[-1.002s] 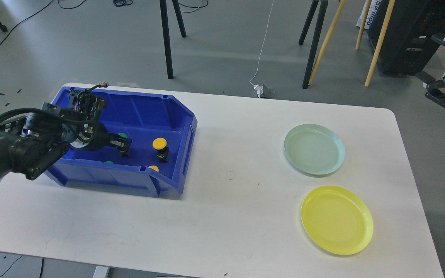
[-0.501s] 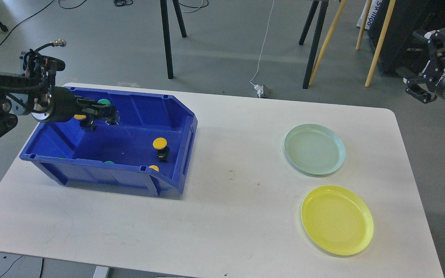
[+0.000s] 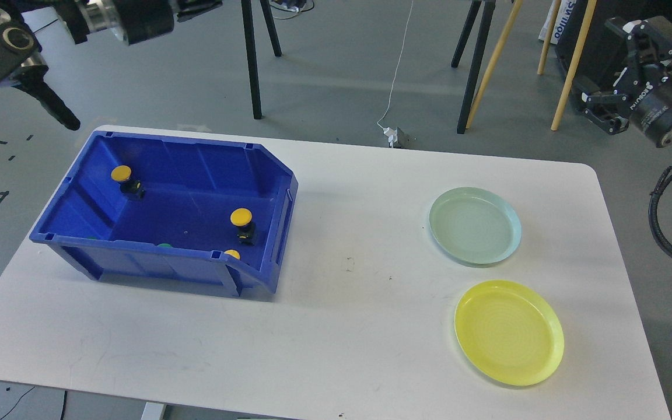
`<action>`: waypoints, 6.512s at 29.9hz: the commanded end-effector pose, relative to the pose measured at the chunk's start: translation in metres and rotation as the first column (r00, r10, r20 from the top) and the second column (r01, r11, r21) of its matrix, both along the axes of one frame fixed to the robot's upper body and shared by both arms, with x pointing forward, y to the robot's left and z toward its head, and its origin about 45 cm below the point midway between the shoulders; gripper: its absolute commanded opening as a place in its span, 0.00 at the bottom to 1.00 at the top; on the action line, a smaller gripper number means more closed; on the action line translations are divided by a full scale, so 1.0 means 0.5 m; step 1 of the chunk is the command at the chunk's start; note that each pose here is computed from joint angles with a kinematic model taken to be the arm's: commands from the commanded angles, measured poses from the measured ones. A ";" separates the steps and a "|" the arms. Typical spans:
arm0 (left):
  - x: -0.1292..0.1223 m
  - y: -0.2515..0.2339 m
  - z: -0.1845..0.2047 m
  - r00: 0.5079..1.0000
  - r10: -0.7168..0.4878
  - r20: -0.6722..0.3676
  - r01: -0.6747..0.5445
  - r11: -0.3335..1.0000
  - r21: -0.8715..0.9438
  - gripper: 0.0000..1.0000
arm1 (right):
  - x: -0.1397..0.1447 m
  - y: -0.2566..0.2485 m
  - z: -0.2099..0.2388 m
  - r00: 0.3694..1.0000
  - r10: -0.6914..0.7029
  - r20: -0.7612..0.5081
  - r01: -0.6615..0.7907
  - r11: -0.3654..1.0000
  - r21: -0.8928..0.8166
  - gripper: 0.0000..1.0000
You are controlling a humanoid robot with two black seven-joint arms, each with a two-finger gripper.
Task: Pass button and place on color plate
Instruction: 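Lift the green-capped button out of the bin with the left gripper, then pass the green-capped button from the left gripper to the right gripper, then carry the button with the right gripper and release it on the green plate, then withdraw the right gripper and move the left gripper to the bin, then grasp the yellow-capped button in the bin with the left gripper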
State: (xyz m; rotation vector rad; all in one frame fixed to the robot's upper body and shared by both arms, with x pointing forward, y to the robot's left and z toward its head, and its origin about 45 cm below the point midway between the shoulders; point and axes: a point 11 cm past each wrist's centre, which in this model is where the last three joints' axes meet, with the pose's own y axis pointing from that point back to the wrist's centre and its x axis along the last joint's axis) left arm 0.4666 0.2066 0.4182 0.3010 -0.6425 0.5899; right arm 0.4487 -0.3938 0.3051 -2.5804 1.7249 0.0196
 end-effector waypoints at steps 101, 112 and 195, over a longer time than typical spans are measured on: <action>0.097 -0.117 -0.090 0.971 0.072 -0.229 -0.129 0.962 -0.242 0.99 | 0.031 0.186 -0.032 0.997 0.066 -0.038 -0.067 0.997 -0.027 0.13; 0.107 -0.054 -0.032 0.982 0.102 -0.159 -0.147 0.939 -0.310 0.99 | -0.089 0.092 -0.309 0.933 -0.022 -0.358 -0.074 0.965 -0.251 0.17; -0.100 0.097 -0.564 0.968 -0.028 -0.251 0.233 0.486 0.842 0.95 | -0.164 -0.325 -0.151 0.890 -0.350 -0.291 0.244 0.906 -0.344 0.99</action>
